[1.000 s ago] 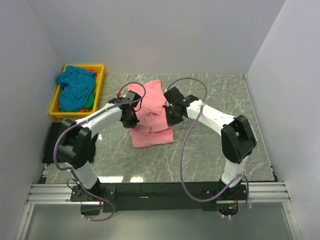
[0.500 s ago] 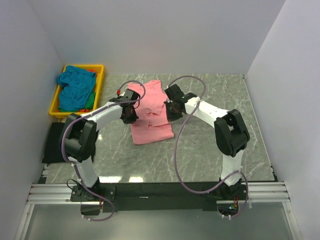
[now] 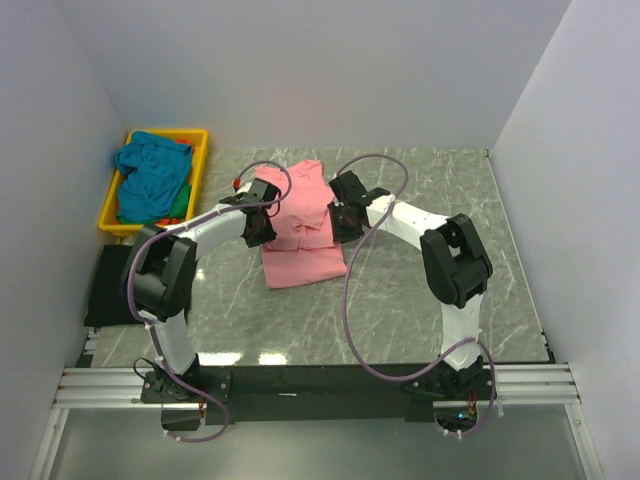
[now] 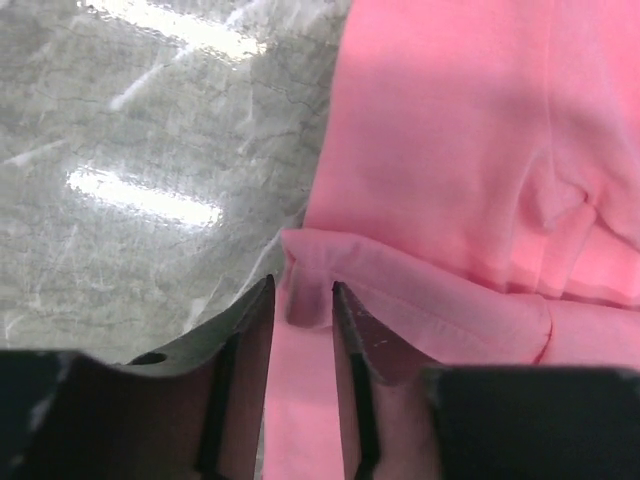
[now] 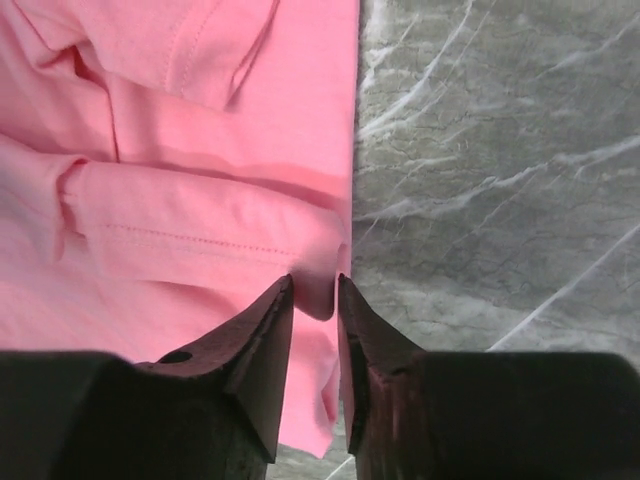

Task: Fold and stack the t-shirts
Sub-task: Fold the tshirt

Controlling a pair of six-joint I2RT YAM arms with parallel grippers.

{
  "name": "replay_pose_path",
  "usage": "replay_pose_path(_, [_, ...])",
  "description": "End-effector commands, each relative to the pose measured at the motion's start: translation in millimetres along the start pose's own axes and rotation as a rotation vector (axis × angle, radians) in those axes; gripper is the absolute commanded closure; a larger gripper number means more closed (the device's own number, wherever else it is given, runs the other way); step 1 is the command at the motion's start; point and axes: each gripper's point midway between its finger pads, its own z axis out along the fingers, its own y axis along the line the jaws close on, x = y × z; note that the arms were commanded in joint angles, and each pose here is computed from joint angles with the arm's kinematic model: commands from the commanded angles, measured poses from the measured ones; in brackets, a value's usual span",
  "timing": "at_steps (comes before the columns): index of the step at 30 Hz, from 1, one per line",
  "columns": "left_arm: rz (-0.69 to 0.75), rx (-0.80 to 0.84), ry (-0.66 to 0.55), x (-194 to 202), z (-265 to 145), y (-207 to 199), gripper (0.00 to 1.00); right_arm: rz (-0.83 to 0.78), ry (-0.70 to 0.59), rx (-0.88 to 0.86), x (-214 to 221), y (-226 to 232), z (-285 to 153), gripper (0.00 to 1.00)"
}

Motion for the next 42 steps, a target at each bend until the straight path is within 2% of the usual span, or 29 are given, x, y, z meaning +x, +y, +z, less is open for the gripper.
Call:
replay_pose_path(1, [-0.037, 0.035, -0.091, -29.5, -27.3, -6.5, 0.61, 0.019, -0.112, -0.024, -30.9, 6.4, -24.5, 0.67])
replay_pose_path(2, [-0.048, 0.045, -0.098, -31.2, -32.7, -7.2, 0.57, 0.020, -0.134, -0.034, -34.5, 8.6, -34.4, 0.65])
replay_pose_path(3, [-0.060, 0.066, -0.115, -35.1, -43.7, -7.5, 0.46, 0.024, -0.144, -0.037, -35.8, 8.5, -38.9, 0.65])
replay_pose_path(6, [-0.098, 0.118, -0.133, -35.9, -66.9, -8.7, 0.31, 0.039, -0.196, -0.080, -39.4, 17.0, -56.2, 0.65])
replay_pose_path(9, [-0.112, 0.168, -0.141, -25.6, -87.1, -12.7, 0.28, 0.022, -0.212, -0.150, -30.8, 33.5, -64.4, 0.66])
replay_pose_path(11, [-0.090, 0.208, -0.127, -9.7, -95.9, -23.1, 0.31, 0.005, -0.205, -0.183, -20.2, 47.1, -64.2, 0.67])
replay_pose_path(15, [-0.022, 0.283, -0.056, 45.8, -96.5, -44.1, 0.55, -0.019, -0.181, -0.219, -2.4, 68.9, -54.1, 0.72])
replay_pose_path(17, [-0.017, 0.277, -0.012, 66.1, -85.7, -45.7, 0.63, -0.021, -0.170, -0.235, 4.7, 77.2, -44.6, 0.78])
replay_pose_path(21, [-0.008, 0.247, 0.037, 93.7, -62.2, -39.5, 0.71, -0.023, -0.142, -0.264, 12.1, 90.0, -30.2, 0.84])
replay_pose_path(30, [0.047, 0.191, 0.171, 137.9, -38.1, -24.0, 0.73, -0.024, -0.121, -0.252, 9.9, 95.0, 7.1, 0.87])
replay_pose_path(36, [0.058, 0.158, 0.208, 156.2, -40.7, -0.7, 0.73, -0.016, -0.140, -0.210, -18.7, 84.6, 23.4, 0.87])
replay_pose_path(42, [0.071, 0.151, 0.230, 168.2, -47.3, 9.8, 0.72, 0.013, -0.190, -0.161, -72.2, 62.5, 41.1, 0.86])
